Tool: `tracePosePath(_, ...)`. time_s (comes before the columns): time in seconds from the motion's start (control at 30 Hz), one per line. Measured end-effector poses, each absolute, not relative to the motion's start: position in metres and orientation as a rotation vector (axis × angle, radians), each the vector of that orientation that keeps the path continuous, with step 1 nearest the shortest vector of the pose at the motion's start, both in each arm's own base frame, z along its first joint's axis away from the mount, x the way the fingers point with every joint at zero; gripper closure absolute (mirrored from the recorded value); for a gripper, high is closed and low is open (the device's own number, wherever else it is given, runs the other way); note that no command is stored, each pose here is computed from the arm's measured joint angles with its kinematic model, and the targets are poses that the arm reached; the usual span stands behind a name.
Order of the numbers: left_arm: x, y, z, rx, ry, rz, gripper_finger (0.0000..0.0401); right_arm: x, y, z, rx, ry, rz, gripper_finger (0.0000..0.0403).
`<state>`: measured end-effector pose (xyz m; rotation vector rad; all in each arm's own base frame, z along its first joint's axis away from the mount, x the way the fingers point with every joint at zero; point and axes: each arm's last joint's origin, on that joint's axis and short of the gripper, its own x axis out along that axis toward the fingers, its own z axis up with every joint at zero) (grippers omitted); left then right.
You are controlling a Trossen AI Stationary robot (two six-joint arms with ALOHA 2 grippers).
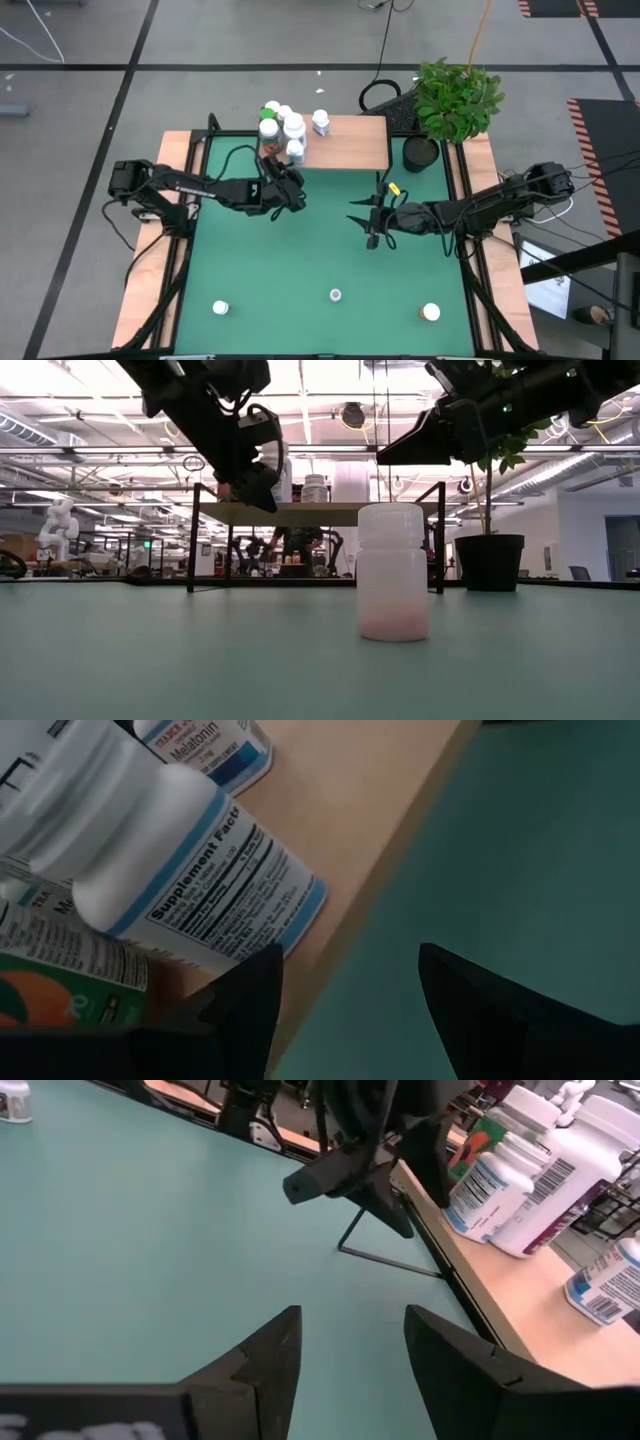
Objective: Pick and place medicine bottles onto shelf by color
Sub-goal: Adjust the blue bottle on the shelf, then put the black bottle on the shelf
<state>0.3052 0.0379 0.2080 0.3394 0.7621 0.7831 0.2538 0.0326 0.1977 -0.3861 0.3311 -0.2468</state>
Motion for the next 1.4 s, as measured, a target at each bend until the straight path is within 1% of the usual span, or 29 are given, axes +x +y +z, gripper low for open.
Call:
tracePosePath(0.37, 0.304, 0.059, 0.209, 0.284, 0.755, 0.792, 0.0164, 0.254, 0.032, 0.198, -0.387, 0.332, -0.246, 0.0232)
tracePosePath(0.53, 0.303, 0.056, 0.21, 0.294, 0.769, 0.778, 0.0164, 0.254, 0.033, 0.198, -0.39, 0.331, -0.245, 0.0232)
tracePosePath(0.6, 0.298, 0.048, 0.218, 0.307, 0.789, 0.753, 0.0164, 0.254, 0.033, 0.198, -0.38, 0.327, -0.243, 0.0232)
tracePosePath(0.67, 0.299, 0.039, 0.228, 0.289, 0.764, 0.739, 0.0164, 0.254, 0.033, 0.198, -0.371, 0.322, -0.215, 0.0228)
tracePosePath(0.73, 0.288, 0.029, 0.234, 0.279, 0.809, 0.72, 0.0164, 0.255, 0.035, 0.199, -0.354, 0.307, -0.171, 0.0219)
tracePosePath(0.83, 0.281, 0.013, 0.256, 0.212, 0.785, 0.681, 0.0164, 0.255, 0.037, 0.2, -0.319, 0.289, -0.144, 0.0202)
tracePosePath(0.9, 0.266, 0.0, 0.265, 0.164, 0.868, 0.597, 0.0164, 0.255, 0.037, 0.2, -0.308, 0.29, -0.142, 0.019)
tracePosePath(0.97, 0.258, -0.013, 0.273, 0.042, 0.918, 0.443, 0.0164, 0.254, 0.038, 0.199, -0.3, 0.299, -0.134, 0.018)
tracePosePath(1.03, 0.244, -0.028, 0.272, -0.074, 1.046, 0.276, 0.0164, 0.254, 0.04, 0.2, -0.292, 0.291, -0.109, 0.0174)
tracePosePath(1.1, 0.235, -0.044, 0.272, -0.189, 1.097, 0.139, 0.0164, 0.254, 0.041, 0.2, -0.288, 0.286, -0.083, 0.0171)
tracePosePath(1.2, 0.219, -0.07, 0.259, -0.272, 1.211, 0.046, 0.0164, 0.254, 0.042, 0.201, -0.263, 0.277, -0.055, 0.017)
tracePosePath(1.33, 0.203, -0.109, 0.248, -0.339, 1.27, -0.007, 0.0164, 0.254, 0.042, 0.2, -0.229, 0.278, -0.039, 0.017)
tracePosePath(1.4, 0.197, -0.129, 0.245, -0.367, 1.268, -0.031, 0.0164, 0.254, 0.043, 0.2, -0.22, 0.279, -0.037, 0.017)
